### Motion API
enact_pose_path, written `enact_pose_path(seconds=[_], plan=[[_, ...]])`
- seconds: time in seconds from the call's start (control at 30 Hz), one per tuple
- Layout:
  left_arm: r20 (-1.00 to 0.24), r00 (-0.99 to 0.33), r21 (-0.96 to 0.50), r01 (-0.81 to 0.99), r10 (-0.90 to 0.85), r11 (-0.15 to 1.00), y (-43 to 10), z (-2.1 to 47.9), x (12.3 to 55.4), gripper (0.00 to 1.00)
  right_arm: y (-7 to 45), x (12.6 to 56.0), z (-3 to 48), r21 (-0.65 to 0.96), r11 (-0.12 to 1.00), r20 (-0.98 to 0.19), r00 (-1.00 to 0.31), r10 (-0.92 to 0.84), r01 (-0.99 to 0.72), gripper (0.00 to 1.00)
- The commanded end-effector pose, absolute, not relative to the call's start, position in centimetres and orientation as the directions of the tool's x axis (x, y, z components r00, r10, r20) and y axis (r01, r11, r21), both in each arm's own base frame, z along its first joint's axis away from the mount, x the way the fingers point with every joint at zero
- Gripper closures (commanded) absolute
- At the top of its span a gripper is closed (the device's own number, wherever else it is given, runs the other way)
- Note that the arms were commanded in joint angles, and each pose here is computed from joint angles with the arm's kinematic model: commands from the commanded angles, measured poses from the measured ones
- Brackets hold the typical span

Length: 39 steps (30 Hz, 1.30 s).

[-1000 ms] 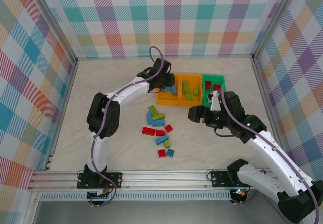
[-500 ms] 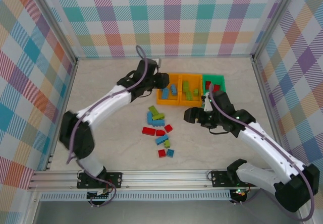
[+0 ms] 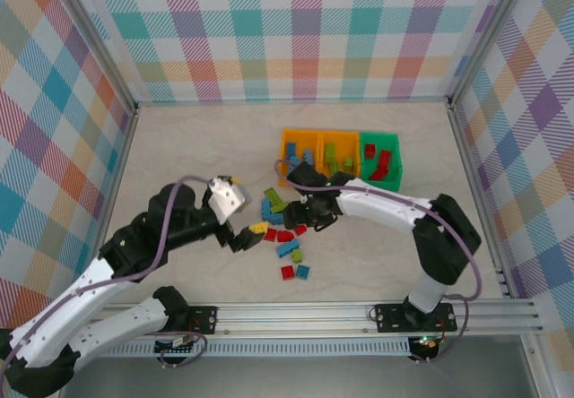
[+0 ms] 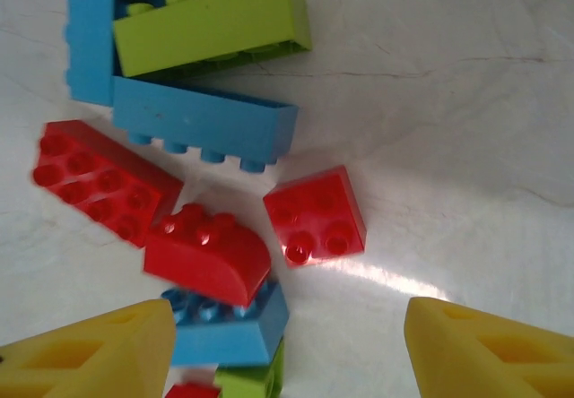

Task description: Sort the legos into containers by color

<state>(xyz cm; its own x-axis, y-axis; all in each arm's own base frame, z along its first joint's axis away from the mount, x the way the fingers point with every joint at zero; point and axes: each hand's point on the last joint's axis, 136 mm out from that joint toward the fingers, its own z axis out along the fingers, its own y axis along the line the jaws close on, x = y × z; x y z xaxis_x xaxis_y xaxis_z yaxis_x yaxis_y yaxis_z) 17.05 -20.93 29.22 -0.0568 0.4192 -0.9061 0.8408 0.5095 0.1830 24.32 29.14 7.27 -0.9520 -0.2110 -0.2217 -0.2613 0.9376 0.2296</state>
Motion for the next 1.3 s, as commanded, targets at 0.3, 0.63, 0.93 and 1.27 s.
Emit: enact_pose_path(seconds=[0.3, 0.63, 0.93, 1.27], plan=[[-0.861, 0.111, 0.358, 0.825, 0.496, 0.438, -20.0, 26.1, 16.3, 0.0, 29.0, 24.6, 3.2, 0.162, 0.948, -0.165, -0.954, -0.248, -0.275, 0.41], [-0.848, 0.097, 0.35, 0.841, 0.52, 0.413, -20.3, 24.5, 16.3, 0.0, 29.7, 24.0, 0.6, 0.175, 0.945, -0.098, -0.96, -0.263, -0.277, 0.45], [-0.802, 0.173, 0.372, 0.894, 0.572, 0.25, -20.5, 22.1, 13.9, 0.0, 28.4, 24.8, 3.0, 0.14, 0.953, -0.186, -0.953, -0.241, -0.268, 0.7], [-0.795, 0.177, 0.39, 0.882, 0.58, 0.265, -20.3, 22.1, 14.3, 0.0, 18.0, 33.3, 15.0, 0.216, 0.976, -0.584, -0.806, 0.094, -0.042, 0.76]])
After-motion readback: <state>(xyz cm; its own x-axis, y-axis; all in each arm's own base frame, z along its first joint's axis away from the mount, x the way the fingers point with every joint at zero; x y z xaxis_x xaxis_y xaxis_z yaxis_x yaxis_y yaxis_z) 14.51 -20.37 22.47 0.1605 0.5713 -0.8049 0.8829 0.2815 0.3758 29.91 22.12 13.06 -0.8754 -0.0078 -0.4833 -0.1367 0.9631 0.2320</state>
